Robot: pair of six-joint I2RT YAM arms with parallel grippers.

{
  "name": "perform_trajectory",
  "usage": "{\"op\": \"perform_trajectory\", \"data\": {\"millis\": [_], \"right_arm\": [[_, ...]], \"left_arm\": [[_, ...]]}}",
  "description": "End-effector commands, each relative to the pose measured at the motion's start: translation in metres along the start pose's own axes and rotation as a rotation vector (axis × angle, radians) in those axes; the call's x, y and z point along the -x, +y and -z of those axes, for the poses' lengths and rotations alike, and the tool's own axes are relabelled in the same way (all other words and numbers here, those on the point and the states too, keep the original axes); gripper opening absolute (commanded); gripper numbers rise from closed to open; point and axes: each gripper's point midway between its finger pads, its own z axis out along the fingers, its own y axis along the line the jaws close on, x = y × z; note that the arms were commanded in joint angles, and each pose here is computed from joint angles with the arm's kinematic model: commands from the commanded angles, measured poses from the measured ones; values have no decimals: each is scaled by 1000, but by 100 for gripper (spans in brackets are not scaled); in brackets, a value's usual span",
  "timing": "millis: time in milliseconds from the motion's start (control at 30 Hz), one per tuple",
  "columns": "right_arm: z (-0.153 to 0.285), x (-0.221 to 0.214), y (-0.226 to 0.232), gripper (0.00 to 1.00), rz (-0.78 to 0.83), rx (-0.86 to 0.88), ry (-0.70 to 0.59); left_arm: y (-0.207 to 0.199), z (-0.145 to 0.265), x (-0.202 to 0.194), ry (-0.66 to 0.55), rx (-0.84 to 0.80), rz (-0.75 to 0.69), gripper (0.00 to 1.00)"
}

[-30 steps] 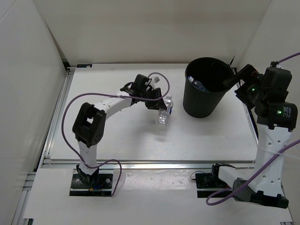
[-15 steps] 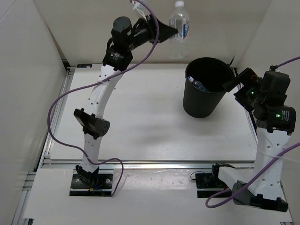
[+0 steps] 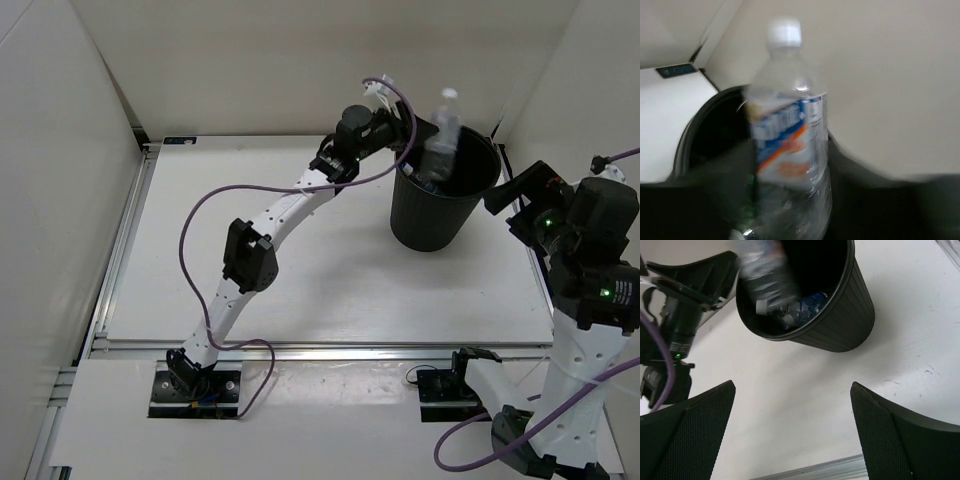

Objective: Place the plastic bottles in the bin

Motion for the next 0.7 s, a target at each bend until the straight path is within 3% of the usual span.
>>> {"op": "perform_trajectory", "data": {"millis": [0,133,200,233,267,300,333,367,400,467,500,567,600,667], "right_arm": [[8,-1,-8,99,33,-30,-17],[5,0,-10,99,23,-47,-16],[-4,3,-13,99,9,-82,4],[-6,1,-23,99,-5,-138,17],[-9,-1,-27,99,-17,-170,32],[-18,-3,-31,99,-29,-204,65],[-20,-8,-35,99,-30,-227,98],[-24,-12,-38,99,-32,-246,126],[-32,-18,-38,99,-36,-249,170],[-37,-22,-40,99,-39,-260,202],[-39,-28,-41,99,-42,-258,224],[-49,-35,-46,99,-64,-273,240],[-48,-36,-47,99,-64,-268,232],[-51,-38,-46,99,-66,-259,238]], "left_arm": [[-79,18,60,-130,-129,-96,100],[-93,54,94,-122,-83,-172,100],[-90,92,124,-136,-9,-182,100],[-110,127,161,-204,11,-209,100],[-108,142,165,-211,45,-204,100],[-73,154,140,-156,141,-183,100],[-63,171,135,-148,196,-195,100],[-80,207,155,-219,238,-215,100],[-42,222,119,-151,339,-202,100],[-20,261,105,-144,459,-237,100],[2,299,88,-139,591,-251,100],[26,341,76,-158,748,-256,100],[28,373,89,-232,835,-290,100],[63,418,63,-207,1024,-317,100]]}}
